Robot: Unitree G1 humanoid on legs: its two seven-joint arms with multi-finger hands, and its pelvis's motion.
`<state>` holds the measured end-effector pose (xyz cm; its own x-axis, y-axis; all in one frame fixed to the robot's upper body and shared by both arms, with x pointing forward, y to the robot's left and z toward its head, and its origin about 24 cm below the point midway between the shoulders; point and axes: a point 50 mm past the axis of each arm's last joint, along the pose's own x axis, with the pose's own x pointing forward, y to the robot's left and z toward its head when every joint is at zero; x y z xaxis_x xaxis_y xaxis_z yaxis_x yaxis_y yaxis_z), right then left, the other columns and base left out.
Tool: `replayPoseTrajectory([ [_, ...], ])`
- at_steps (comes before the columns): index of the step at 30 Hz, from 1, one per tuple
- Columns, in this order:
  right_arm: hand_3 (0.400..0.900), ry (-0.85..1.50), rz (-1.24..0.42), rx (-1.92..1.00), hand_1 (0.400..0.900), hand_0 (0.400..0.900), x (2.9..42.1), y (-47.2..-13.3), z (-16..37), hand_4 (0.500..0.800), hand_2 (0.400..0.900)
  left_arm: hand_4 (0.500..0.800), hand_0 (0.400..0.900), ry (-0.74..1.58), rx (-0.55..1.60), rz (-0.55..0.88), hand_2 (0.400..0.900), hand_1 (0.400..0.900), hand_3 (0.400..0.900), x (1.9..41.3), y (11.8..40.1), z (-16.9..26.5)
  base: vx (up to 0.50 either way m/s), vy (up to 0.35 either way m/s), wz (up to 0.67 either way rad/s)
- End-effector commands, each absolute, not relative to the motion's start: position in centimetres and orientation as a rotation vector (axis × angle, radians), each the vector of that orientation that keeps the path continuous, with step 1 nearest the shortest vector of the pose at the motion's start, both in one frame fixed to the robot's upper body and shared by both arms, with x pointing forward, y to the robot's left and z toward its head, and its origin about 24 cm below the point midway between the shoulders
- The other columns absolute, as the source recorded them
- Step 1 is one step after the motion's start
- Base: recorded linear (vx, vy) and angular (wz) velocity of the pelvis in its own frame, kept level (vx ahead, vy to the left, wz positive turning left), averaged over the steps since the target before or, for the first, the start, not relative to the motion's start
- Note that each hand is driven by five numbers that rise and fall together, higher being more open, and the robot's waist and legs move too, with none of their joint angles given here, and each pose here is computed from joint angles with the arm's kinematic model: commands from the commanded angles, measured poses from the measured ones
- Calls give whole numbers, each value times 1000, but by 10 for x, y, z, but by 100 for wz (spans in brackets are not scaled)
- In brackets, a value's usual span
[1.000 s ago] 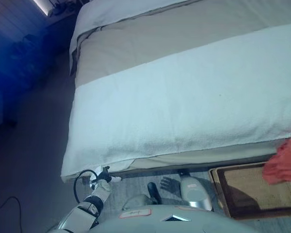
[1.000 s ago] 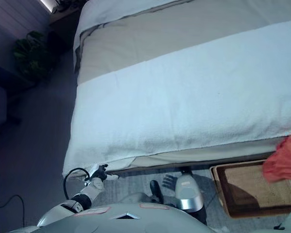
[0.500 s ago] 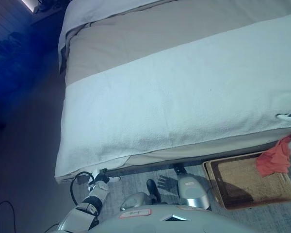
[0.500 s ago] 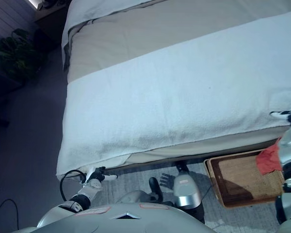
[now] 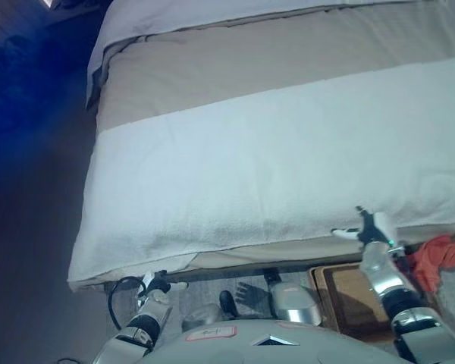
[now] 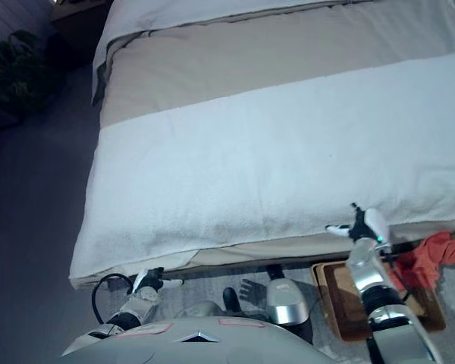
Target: Put the clothes on the bed into the basket.
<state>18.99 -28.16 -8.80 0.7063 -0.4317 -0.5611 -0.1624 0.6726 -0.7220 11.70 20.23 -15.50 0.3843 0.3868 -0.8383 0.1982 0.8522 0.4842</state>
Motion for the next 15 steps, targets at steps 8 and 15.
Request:
replayPoseTrajectory([
  [8, 900, 1162, -141, -775, 900, 900, 124, -274, -139, 800, 900, 800, 900, 1146, 751, 145, 900, 900, 900, 133, 234, -145, -3, 38, -2],
  [15, 900, 1267, -169, -754, 900, 900, 103, -281, -144, 800, 900, 800, 900, 1162, 762, 142, 900, 900, 900, 132, 237, -145, 4, 25, -5],
])
